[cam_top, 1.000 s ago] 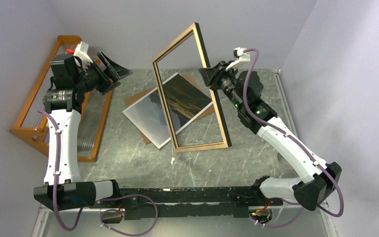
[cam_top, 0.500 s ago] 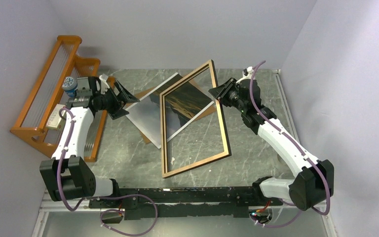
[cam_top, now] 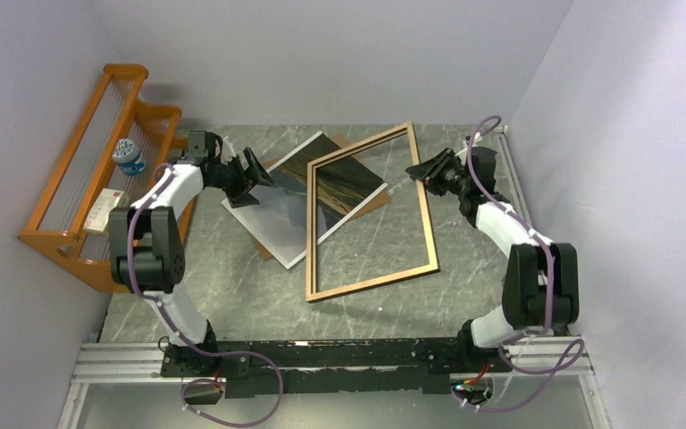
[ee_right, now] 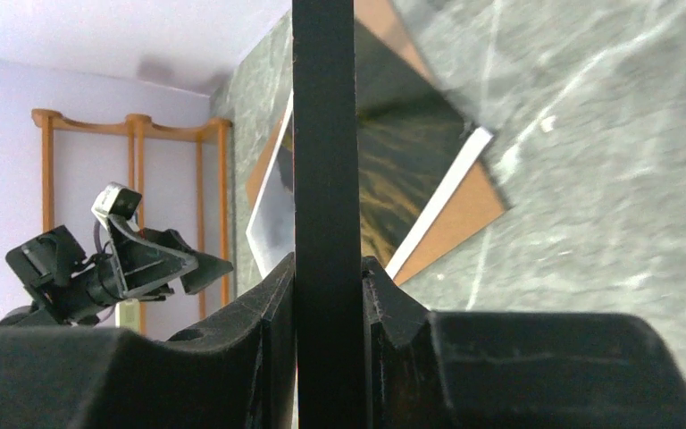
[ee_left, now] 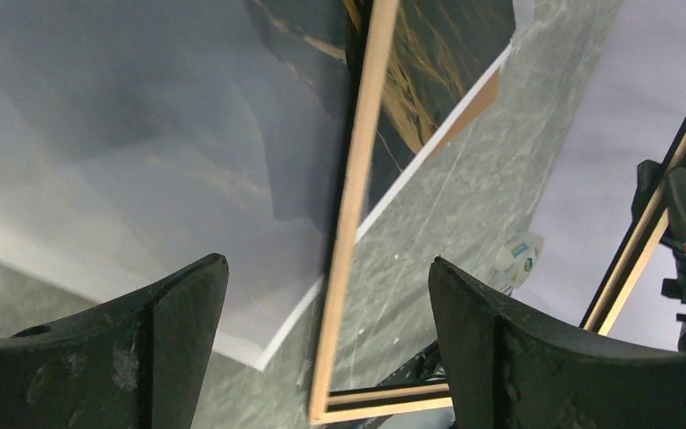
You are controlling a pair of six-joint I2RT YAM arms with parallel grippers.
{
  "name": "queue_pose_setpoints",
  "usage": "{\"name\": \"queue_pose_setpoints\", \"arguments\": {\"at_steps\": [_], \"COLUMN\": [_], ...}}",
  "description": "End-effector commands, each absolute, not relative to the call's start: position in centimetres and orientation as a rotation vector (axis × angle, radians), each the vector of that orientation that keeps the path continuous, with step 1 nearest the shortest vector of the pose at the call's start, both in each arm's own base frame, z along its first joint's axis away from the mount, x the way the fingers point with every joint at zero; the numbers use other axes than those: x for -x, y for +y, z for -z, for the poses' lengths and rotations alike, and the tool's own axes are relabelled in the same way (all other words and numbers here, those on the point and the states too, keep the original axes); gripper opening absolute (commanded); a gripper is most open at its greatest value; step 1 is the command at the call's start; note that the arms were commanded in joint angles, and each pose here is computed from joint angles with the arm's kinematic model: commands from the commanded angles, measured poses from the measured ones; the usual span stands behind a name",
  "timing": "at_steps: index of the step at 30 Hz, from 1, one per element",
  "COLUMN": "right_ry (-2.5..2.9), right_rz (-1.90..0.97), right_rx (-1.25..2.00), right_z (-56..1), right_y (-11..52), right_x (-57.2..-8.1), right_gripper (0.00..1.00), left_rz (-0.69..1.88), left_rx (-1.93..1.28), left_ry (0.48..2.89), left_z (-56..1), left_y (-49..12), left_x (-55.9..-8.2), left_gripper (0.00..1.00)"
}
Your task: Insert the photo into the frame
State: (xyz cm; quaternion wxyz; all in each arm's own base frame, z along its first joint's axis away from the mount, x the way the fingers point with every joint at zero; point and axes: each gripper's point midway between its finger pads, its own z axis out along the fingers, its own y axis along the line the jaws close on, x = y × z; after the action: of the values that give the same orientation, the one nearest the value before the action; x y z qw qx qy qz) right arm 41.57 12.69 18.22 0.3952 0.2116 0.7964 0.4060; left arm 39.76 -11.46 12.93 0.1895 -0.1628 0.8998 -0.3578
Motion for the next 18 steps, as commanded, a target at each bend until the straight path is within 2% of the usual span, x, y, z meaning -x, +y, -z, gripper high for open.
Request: {"name": "queue_pose_setpoints", "arguments": {"at_steps": [1, 5, 9, 18], "right_ry": [2.005, 2.03, 2.062, 2.106], "right_rz": [-1.06, -1.106, -0.976, -0.741], "right_rx": [-0.441, -0.425, -0.485, -0.557], "right_z": [-17.3, -14.9, -11.9, -7.5], "right_y": [9.6, 7.8, 4.9, 1.8], "right_x": [-43.5, -43.9, -44.0, -42.0], "right_gripper": [0.0, 0.0, 0.0, 0.0], "left_rz": [0.977, 0.962, 0.942, 0.86], "left_rx": [0.32, 0.333, 0.349, 0.381], "left_ry": [2.45, 2.441, 2.442, 2.487], "left_z": [-12.9, -10.7, -8.3, -5.5], "left_y": [-12.6, -12.7, -12.7, -11.9], "left_x": [-44.0, -46.8, -48.7, -49.7], "left_gripper": [0.87, 0.86, 0.83, 0.82]}}
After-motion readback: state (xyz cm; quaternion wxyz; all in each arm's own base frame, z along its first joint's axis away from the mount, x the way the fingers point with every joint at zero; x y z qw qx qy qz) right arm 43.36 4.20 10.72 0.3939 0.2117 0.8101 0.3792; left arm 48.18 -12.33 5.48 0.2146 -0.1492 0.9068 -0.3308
